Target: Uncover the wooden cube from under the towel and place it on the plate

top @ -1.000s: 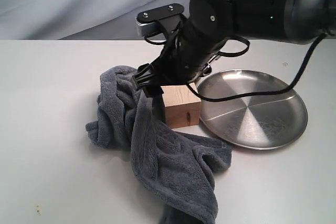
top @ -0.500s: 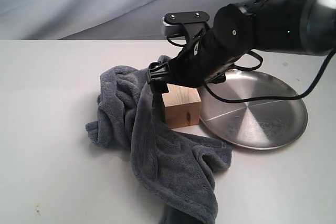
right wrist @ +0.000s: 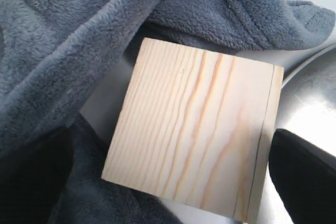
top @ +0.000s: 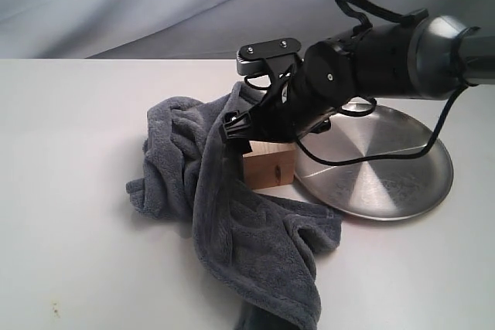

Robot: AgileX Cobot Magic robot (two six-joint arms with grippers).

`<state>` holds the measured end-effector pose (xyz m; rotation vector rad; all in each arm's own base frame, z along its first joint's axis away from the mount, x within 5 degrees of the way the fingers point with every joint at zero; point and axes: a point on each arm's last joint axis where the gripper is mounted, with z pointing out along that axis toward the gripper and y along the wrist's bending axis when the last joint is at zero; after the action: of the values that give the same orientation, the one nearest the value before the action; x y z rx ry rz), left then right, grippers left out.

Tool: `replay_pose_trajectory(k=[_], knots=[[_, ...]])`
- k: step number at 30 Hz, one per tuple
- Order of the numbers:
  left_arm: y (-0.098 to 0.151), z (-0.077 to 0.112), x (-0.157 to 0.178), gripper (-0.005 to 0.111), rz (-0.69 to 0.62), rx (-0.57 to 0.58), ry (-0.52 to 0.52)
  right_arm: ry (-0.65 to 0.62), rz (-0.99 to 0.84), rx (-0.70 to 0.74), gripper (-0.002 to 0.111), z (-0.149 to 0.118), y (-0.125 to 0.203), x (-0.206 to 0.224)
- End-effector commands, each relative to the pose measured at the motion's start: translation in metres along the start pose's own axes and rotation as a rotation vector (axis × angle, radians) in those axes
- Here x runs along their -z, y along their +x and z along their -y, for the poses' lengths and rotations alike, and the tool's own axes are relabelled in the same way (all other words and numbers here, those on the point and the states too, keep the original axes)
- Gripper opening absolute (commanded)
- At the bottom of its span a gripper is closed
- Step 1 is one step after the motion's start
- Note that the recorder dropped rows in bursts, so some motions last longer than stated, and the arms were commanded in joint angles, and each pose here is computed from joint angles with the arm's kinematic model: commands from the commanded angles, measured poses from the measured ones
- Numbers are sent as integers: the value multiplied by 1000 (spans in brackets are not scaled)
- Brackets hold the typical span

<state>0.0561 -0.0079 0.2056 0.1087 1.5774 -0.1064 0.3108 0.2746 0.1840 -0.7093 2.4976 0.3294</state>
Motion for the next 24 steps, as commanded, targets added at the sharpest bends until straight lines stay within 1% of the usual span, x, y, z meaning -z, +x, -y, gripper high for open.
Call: replay_pose_trajectory(k=[1, 7, 15, 24], knots=[[0, 0, 0, 0, 11, 5, -3, 6, 34, 9, 92, 3, -3, 0], [0, 0, 0, 0, 11, 5, -3, 0, 68, 11, 92, 3, -6, -4], [0, 0, 0, 0, 11, 5, -3, 13, 3, 19, 92, 5, 6, -26], [0, 0, 0, 0, 11, 5, -3, 10, -14, 14, 92, 1, 6, -19]])
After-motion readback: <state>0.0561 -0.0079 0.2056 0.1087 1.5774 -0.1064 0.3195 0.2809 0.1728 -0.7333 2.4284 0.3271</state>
